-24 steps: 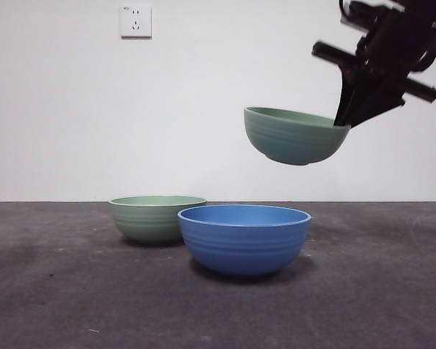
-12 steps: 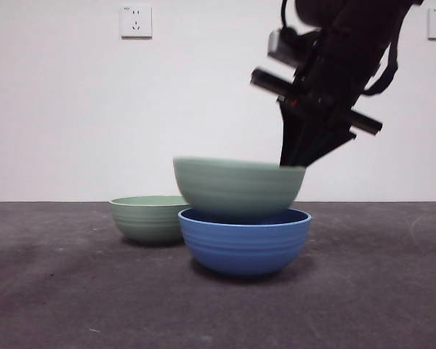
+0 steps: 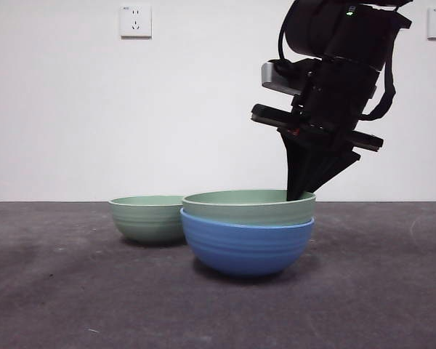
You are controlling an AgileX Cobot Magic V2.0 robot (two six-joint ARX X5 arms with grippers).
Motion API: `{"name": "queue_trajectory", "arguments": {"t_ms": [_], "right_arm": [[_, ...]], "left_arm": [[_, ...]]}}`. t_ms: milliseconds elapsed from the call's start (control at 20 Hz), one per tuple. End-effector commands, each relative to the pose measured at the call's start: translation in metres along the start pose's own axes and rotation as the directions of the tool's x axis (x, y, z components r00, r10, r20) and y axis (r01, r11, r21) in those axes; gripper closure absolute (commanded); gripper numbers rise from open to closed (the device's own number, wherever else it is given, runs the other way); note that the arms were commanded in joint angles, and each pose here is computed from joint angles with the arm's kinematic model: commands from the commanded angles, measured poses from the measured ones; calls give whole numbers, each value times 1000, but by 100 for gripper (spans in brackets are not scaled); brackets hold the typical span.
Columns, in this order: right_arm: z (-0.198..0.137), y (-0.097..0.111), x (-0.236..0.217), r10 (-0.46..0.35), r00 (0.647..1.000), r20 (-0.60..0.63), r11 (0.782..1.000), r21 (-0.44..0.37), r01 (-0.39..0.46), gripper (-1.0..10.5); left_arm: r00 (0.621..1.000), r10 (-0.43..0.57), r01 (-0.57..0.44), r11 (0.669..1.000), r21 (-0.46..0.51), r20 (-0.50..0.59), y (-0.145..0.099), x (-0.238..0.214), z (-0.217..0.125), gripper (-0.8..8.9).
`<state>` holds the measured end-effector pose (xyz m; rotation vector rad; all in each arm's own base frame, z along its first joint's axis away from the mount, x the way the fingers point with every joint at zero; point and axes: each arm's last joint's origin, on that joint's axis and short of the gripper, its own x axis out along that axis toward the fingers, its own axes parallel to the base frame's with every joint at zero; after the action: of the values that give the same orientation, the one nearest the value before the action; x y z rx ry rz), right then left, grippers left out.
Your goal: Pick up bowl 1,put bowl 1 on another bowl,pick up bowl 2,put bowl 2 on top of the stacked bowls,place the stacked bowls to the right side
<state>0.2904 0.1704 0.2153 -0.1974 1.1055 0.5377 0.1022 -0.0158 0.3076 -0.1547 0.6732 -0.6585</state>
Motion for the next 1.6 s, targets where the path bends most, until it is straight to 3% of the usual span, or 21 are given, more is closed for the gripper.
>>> {"name": "queue_trajectory", "arguments": {"t_ms": [50,100,250,450,650,1000,1300,1600], "right_arm": [[0,2,3,5,1000,-4,1000,-12,-5,944],[0,3,3,5,1000,-5,1000,-13,-5,928],[0,3,3,6,1000,-4,1000,-13,-6,697],[4,5,-11,9,998,59,1000,-21,-8,691],[5,9,-59,14,980,200,999,-35,-7,693],[-25,18,-163,28,900,435,998,-59,-3,694],[-59,20,-203,31,889,457,998,-62,-3,694],[-80,21,-218,28,903,429,998,-57,-4,694]], "left_arm": [[1000,-6,6,1000,0,5,0,1,1,212],[1000,-6,6,1000,-3,2,1,1,2,212],[1000,-7,6,1000,-10,-7,3,3,2,212],[1000,22,-22,1000,-14,-5,9,10,9,212],[998,49,-49,998,-28,-28,23,30,21,212],[996,90,-87,990,-114,21,49,101,56,212],[970,226,-234,967,-99,-85,61,169,101,217],[935,277,-304,948,-98,-220,84,236,123,220]]}}
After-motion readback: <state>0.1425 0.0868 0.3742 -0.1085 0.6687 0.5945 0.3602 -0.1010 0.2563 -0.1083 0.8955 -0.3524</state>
